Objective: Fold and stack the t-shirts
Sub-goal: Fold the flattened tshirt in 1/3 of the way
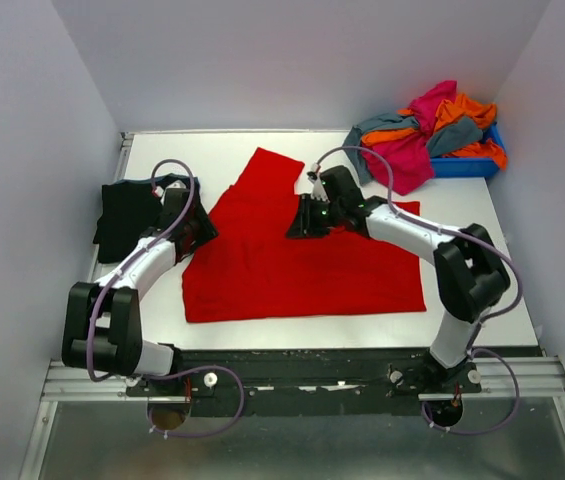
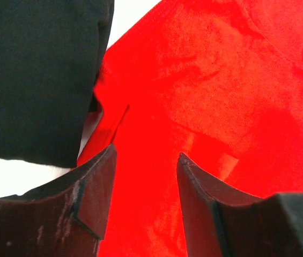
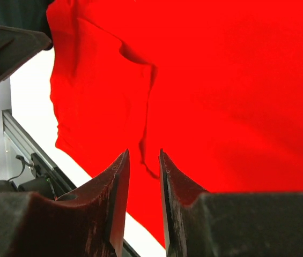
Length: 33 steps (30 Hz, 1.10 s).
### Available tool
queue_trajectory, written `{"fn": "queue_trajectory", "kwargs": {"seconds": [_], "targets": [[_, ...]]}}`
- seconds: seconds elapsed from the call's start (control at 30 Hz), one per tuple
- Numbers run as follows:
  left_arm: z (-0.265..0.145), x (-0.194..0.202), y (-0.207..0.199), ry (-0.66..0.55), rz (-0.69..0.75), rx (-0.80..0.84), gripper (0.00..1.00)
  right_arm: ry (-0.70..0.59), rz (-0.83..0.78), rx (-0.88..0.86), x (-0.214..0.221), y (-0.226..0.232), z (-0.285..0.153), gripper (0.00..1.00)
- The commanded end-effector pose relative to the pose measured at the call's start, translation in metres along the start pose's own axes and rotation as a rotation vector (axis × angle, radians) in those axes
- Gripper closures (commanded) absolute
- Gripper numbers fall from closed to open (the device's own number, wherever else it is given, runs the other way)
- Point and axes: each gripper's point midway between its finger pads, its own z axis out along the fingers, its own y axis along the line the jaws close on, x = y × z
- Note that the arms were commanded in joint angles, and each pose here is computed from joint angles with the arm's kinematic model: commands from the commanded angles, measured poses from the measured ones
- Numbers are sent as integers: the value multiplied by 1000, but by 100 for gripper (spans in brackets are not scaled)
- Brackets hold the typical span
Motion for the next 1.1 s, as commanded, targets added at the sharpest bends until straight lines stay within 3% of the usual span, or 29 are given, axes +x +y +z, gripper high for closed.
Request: {"fn": "queue_trajectory", "kwargs": {"seconds": [0.0,0.4,0.67,1.07], "targets": [[16,-15,-3,-30,54,-39,44,-21,-34,2,-18,14,31,65],[53,-13,9,42,94,-160,46,55,-63,37,-15,8,86,66],[60,-12,11,64,105,-178,48,115,-79,31,0,11,110,62],[72,1,7,120,98,-153,54,185,-66,25,19,9,136,65]]}}
